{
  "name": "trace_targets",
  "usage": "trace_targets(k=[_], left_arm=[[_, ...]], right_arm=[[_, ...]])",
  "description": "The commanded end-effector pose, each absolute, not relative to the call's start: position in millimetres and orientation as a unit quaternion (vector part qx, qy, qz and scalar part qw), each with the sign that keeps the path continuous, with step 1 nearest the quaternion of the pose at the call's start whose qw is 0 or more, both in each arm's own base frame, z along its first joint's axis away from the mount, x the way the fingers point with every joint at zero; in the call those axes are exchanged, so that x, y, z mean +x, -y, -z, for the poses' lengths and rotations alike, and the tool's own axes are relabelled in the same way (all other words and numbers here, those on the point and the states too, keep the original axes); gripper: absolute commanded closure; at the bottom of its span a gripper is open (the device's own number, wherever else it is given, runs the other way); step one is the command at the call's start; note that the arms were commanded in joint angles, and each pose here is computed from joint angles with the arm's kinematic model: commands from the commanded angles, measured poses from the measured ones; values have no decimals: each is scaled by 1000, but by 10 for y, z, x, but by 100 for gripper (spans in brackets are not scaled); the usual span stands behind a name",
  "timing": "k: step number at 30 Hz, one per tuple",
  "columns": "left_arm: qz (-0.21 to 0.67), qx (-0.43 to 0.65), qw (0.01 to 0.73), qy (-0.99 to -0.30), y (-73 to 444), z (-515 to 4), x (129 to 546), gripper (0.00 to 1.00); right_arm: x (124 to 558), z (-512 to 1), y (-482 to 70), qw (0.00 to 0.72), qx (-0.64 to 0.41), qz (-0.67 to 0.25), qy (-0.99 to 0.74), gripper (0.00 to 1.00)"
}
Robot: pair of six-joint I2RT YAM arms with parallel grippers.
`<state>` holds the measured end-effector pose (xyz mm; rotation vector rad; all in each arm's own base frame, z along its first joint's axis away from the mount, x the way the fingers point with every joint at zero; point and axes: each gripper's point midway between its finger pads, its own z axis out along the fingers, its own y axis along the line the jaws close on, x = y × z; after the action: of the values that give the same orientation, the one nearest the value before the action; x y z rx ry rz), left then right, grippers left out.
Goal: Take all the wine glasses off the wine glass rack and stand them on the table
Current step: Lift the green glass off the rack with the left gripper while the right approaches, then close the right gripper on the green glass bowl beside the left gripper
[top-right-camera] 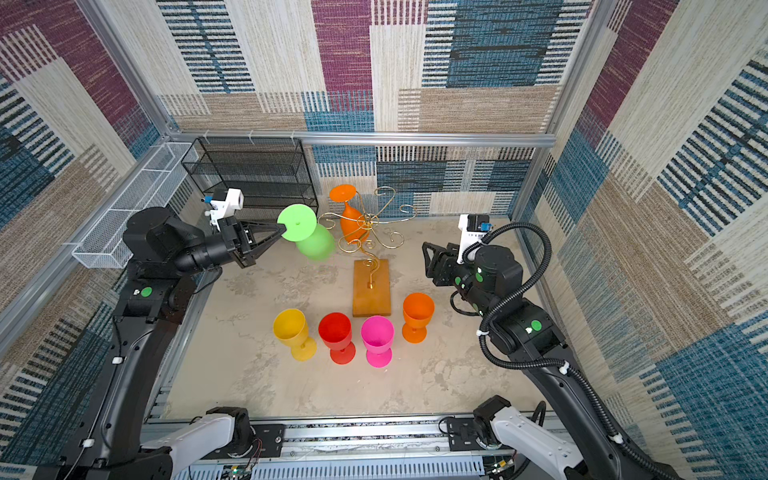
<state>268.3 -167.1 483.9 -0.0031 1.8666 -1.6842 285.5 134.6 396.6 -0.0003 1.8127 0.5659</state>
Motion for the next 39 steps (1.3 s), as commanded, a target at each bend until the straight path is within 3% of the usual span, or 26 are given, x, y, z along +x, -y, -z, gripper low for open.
trace_targets(k=[1, 8, 18, 27, 39], left_arm=[[645, 26, 319, -694, 1677, -5091, 2518, 100], [666, 58, 362, -649, 1667, -5597, 2441, 100], [720, 79, 382, -574, 1800, -5922, 2479, 100], [816, 118, 334, -456, 2092, -6088, 2446, 100], [863, 85, 255, -429, 2463, -5801, 2742, 100]], right_arm=[[2896, -4219, -1459, 610, -7, -284, -740, 34], [2913, -4416, -1680, 632, -48, -336, -696, 39], [2870, -4741, -2041, 641, -115, -455, -607, 38], [2843, -4809, -2085, 610, -156, -572, -526, 36], [2764, -4828, -1940, 621, -183, -600, -469, 34]])
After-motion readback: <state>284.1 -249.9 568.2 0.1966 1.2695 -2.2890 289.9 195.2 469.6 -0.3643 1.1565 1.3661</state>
